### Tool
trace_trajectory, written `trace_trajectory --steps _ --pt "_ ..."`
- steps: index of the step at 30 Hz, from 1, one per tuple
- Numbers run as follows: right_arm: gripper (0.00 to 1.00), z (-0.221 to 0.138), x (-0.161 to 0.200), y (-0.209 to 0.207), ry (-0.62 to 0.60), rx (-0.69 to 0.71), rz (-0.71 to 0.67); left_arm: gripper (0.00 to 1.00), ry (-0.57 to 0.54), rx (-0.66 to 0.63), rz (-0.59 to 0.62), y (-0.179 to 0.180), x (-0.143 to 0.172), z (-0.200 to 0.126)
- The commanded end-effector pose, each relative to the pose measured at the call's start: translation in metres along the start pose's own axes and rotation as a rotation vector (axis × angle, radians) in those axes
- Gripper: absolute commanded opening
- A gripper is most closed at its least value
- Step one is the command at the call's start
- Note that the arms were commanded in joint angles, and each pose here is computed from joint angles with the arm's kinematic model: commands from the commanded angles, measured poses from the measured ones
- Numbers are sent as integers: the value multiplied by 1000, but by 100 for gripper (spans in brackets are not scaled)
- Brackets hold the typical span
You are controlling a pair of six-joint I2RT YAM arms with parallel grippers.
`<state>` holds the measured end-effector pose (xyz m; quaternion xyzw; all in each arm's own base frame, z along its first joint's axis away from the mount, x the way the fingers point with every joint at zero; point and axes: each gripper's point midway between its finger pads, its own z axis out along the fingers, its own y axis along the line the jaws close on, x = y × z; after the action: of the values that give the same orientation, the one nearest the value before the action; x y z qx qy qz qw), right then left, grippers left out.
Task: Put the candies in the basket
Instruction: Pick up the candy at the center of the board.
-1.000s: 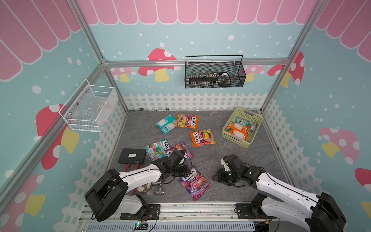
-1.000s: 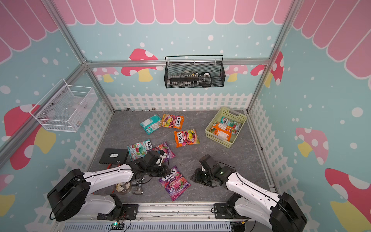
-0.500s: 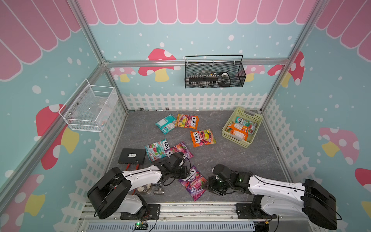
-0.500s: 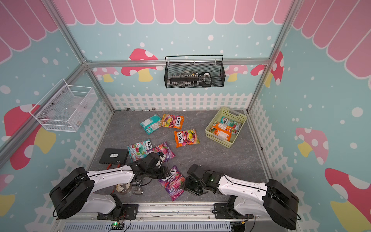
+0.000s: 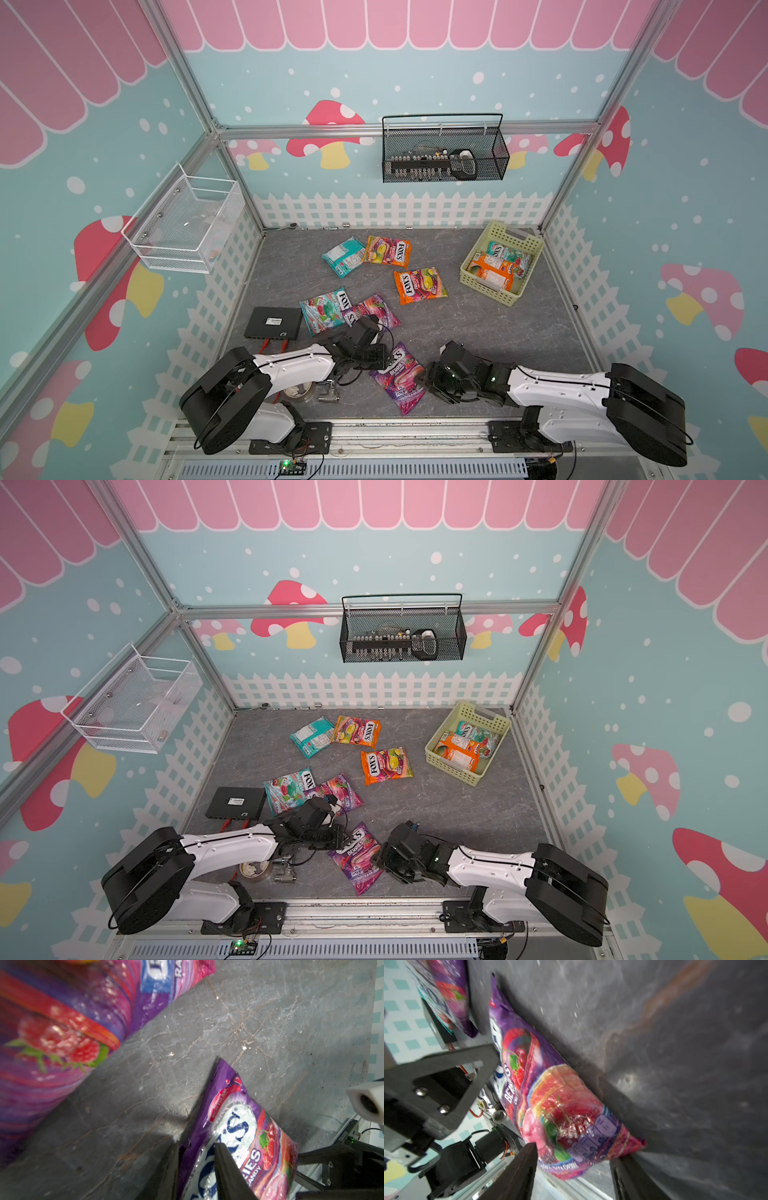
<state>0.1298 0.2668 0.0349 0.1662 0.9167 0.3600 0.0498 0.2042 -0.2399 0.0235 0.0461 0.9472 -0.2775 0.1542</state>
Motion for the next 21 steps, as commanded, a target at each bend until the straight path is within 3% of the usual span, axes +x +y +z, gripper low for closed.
trace_trajectory --steps 1,5,8,11,16,18,21 --pt "61 0 -39 17 -176 -106 -21 34 49 -97 -39 27 22 2" --pt "58 -2 -53 48 -193 -208 -120 34 38 -96 -47 27 20 0" --pt "57 -4 -51 52 -181 -189 -199 34 37 -97 -50 26 19 1" --pt "53 -1 -46 29 -163 -145 -179 34 33 -100 -50 27 17 3" --pt "48 2 -43 24 -159 -216 -155 34 39 -98 -45 26 18 5" --pt "41 4 -44 32 -157 -213 -193 33 40 -97 -46 25 18 5" --pt "22 0 -49 45 -185 -225 -239 33 24 -102 -60 26 16 4"
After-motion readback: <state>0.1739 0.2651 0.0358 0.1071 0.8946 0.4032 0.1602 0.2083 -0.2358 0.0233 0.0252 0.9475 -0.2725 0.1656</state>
